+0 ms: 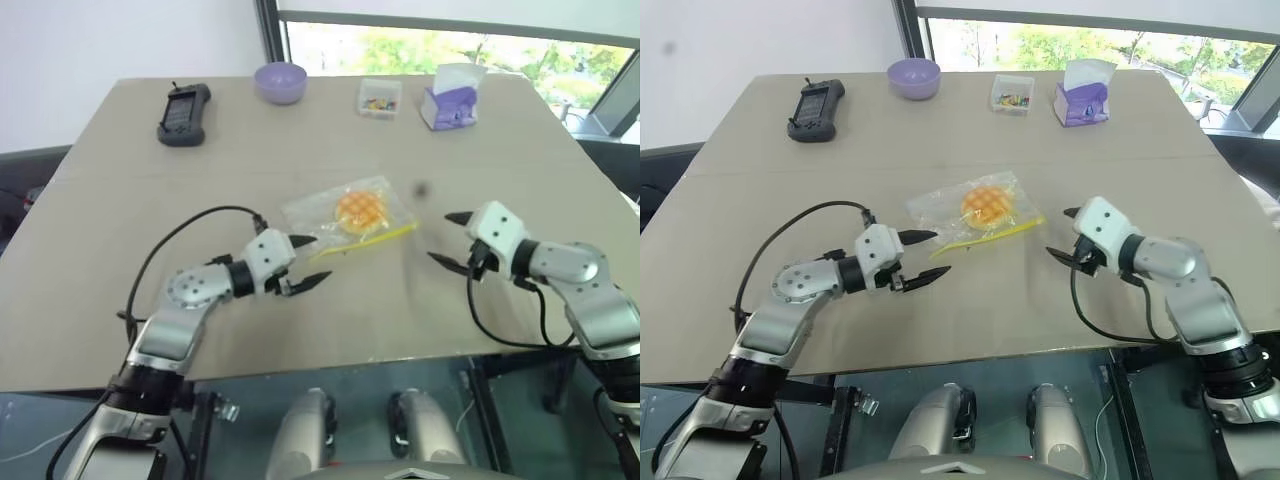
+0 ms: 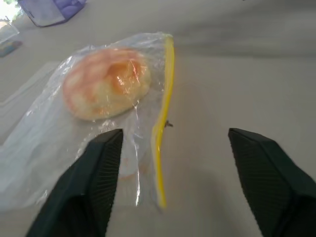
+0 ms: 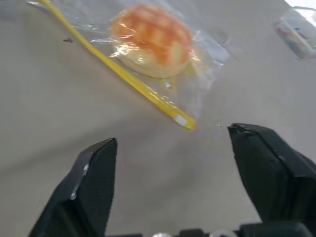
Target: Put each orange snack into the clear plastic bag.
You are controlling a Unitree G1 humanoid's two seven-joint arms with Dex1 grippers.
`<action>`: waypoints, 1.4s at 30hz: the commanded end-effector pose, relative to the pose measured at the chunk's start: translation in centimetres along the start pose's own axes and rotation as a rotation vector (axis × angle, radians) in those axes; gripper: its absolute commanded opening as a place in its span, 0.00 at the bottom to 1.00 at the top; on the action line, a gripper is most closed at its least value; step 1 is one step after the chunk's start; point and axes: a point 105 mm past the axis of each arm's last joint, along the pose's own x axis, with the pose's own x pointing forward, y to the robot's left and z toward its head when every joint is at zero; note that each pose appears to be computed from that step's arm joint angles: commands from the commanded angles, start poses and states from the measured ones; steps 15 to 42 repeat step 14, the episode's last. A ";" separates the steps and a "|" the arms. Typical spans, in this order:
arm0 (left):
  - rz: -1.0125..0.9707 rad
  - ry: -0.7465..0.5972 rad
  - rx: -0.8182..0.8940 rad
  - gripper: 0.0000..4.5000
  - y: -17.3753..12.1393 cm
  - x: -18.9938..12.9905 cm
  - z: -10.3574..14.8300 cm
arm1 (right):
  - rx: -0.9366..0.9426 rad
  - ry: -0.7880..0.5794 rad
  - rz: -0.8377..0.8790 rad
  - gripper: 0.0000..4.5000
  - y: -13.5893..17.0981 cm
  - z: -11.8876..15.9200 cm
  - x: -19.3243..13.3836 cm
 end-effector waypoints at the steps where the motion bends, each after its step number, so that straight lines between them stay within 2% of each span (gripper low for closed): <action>1: 0.053 -0.038 -0.078 0.82 1.2 -2.7 1.7 | 0.022 -0.096 -0.021 0.87 -0.8 1.8 -1.3; 7: 0.160 -0.050 -0.228 0.82 2.3 -7.2 2.7 | 0.116 -0.127 -0.039 0.87 -1.6 1.8 -3.9; 14: 0.239 0.042 -0.258 0.82 2.4 -11.7 2.5 | 0.190 -0.069 -0.066 0.87 -2.6 0.3 -7.4; 42: 0.239 0.042 -0.258 0.82 2.4 -11.7 2.5 | 0.190 -0.069 -0.066 0.87 -2.6 0.3 -7.4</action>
